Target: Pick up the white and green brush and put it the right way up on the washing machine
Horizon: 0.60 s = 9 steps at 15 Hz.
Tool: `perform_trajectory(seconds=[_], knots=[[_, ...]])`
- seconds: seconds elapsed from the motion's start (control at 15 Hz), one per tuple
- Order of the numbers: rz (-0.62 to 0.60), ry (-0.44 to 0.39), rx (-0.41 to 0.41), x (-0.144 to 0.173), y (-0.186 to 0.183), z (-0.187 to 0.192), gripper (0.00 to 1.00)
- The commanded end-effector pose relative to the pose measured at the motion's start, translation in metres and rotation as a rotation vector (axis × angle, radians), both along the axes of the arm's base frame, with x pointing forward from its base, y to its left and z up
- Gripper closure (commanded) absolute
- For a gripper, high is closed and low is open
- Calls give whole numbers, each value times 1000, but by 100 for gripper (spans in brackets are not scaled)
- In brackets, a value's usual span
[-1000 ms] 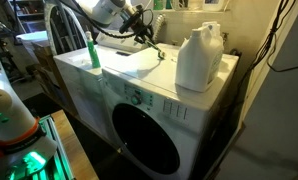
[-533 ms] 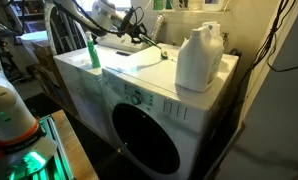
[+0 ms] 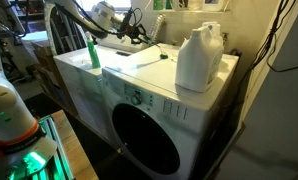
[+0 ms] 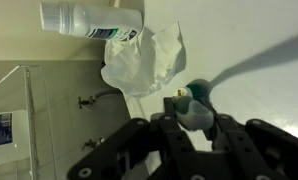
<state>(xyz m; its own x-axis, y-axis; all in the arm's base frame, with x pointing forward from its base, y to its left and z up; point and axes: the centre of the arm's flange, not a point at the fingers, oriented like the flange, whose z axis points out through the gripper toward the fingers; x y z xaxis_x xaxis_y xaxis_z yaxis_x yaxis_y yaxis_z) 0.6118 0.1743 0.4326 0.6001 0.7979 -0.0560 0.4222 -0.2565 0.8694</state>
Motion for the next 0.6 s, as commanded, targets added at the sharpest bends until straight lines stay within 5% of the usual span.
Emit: perform_trajectory(seconds=[0.0,0.07,0.47,0.53], knots=[[0,0,0,0,0,0,69],[5,11,1,-1,1,-4,92],[29,51,-7,-7,11,-25,92],[28,50,-5,-8,10,-25,45]])
